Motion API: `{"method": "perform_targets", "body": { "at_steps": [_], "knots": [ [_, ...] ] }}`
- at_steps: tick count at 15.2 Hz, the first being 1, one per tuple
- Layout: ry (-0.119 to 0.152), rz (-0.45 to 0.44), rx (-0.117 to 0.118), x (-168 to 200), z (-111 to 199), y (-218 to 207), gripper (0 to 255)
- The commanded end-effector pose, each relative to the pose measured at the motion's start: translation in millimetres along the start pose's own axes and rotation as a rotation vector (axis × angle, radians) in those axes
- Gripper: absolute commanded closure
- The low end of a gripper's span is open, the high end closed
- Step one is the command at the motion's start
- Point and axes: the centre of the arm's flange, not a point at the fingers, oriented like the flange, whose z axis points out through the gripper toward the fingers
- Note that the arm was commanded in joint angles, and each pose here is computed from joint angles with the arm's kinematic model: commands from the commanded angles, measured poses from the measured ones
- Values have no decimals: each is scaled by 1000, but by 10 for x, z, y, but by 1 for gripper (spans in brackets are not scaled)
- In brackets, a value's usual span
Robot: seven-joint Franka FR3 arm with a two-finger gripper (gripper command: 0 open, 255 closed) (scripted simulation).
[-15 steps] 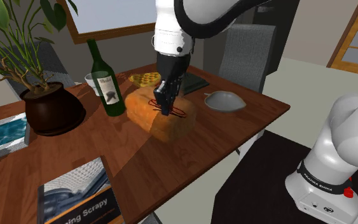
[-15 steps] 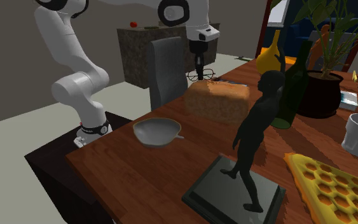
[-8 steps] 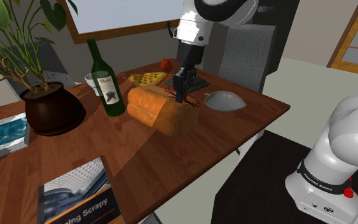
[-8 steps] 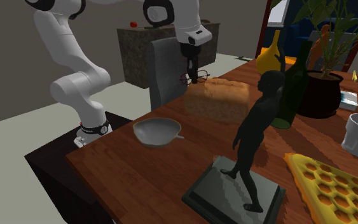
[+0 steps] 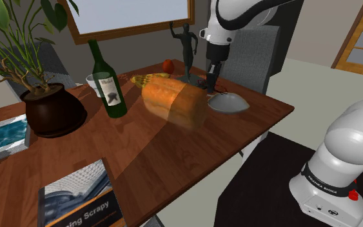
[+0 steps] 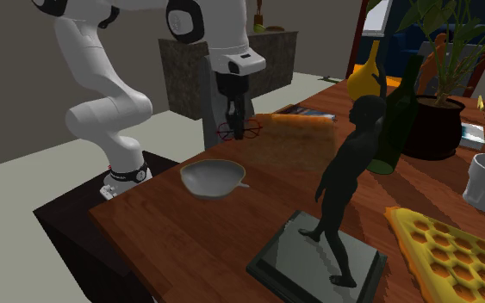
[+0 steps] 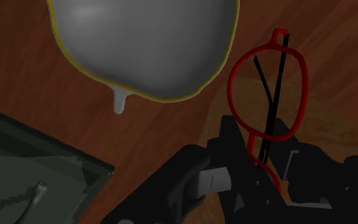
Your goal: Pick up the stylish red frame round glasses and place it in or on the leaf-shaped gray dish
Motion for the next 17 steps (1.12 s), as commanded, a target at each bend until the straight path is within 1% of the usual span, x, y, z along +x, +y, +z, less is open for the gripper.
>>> {"method": "perform_targets", "body": {
  "at_steps": [1, 5, 6, 17],
  "knots": [
    [-51, -17, -20, -206, 3, 225, 255],
    [-51, -17, -20, -427, -49, 702, 255],
    [-51, -17, -20, -453, -55, 757, 255],
    [-51, -17, -20, -507, 522, 798, 255]
  ]
}}
